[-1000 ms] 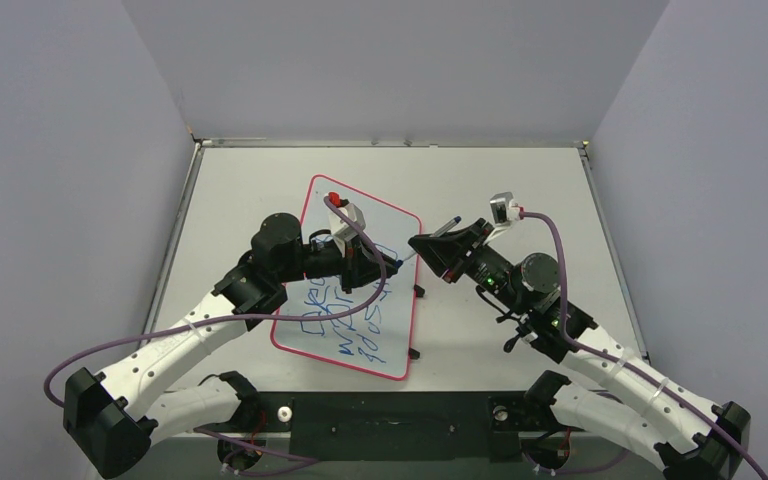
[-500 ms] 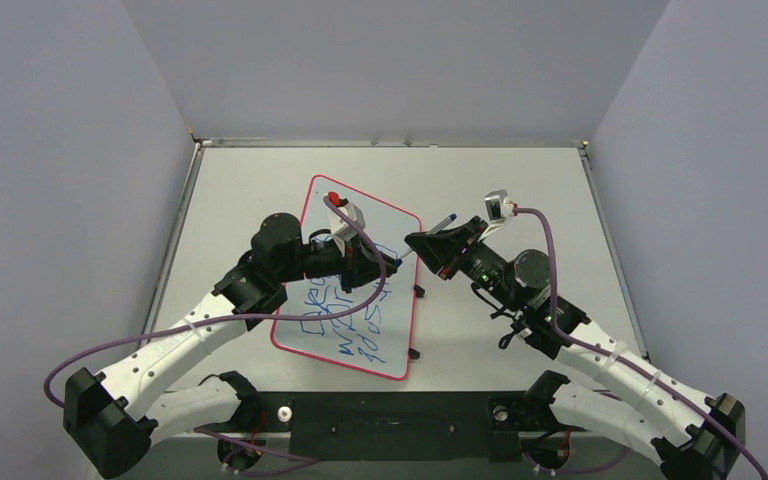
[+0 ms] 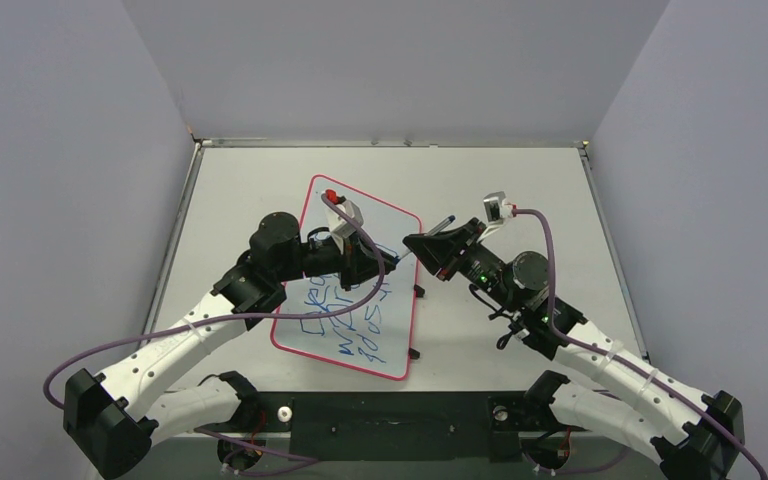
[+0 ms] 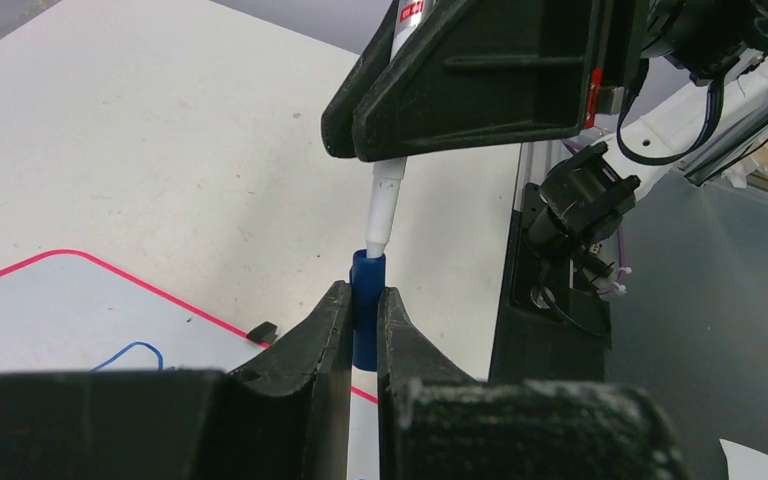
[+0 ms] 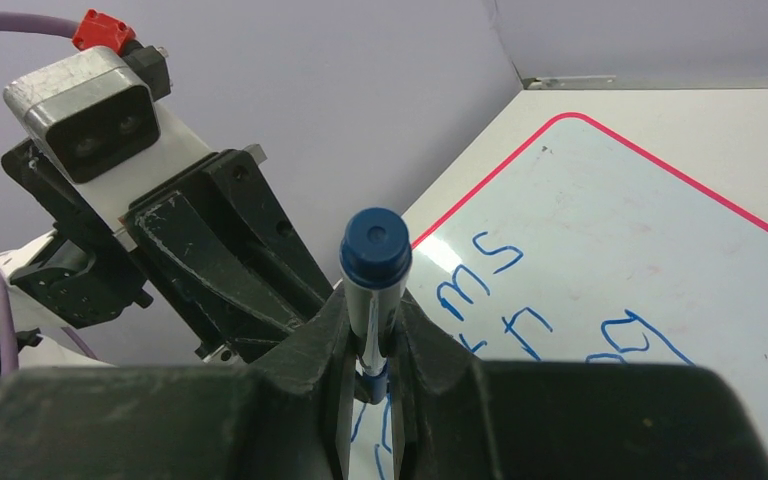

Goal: Write a sentence on the whiteboard
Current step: Close the pen cap.

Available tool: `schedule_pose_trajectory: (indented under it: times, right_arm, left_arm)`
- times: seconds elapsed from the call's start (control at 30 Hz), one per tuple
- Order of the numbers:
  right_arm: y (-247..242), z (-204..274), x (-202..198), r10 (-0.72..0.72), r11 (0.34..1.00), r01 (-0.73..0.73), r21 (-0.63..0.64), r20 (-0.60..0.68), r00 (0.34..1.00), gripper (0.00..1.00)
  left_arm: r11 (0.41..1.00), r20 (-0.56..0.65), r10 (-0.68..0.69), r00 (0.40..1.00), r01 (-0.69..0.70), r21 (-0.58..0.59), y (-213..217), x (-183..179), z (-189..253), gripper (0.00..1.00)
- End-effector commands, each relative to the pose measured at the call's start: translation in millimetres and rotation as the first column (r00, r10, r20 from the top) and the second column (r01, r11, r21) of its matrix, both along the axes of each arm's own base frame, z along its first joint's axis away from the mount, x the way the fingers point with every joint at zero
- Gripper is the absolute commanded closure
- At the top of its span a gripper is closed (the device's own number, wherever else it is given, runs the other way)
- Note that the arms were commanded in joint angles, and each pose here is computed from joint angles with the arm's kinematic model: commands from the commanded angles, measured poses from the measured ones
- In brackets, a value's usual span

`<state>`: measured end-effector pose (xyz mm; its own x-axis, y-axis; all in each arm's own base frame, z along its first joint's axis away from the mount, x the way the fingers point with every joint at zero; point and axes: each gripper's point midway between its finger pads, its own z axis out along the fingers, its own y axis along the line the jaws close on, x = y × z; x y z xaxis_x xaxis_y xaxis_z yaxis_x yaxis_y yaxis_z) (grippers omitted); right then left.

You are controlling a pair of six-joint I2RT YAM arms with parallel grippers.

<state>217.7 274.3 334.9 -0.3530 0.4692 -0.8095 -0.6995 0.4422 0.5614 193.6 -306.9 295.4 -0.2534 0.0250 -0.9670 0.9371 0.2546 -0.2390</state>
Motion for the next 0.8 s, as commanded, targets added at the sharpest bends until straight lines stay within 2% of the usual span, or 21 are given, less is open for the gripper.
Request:
schedule_pose_trajectory:
  times: [0.0, 0.37, 0.77]
  right_arm:
    - [2.7, 4.0, -11.0, 0.041, 0.999, -0.041, 0.032, 0.016, 0.999, 1.00]
    - [6.6, -4.2, -10.7, 0.051, 0.999, -0.051, 0.016, 0.001, 0.999, 1.00]
    - [46.8, -44.0, -9.9, 0.133, 0.983, -0.144, -0.114, -0.100, 0.986, 1.00]
  left_arm:
    - [0.996, 0.056, 0.058, 0.997, -0.054, -0.067, 3.9, 10.8, 25.3, 1.00]
    - [0.994, 0.054, 0.070, 0.996, -0.065, -0.088, 6.6, 14.4, 29.6, 1.00]
    - [0.992, 0.061, 0.014, 0.998, -0.006, -0.125, -2.3, 10.7, 40.6, 1.00]
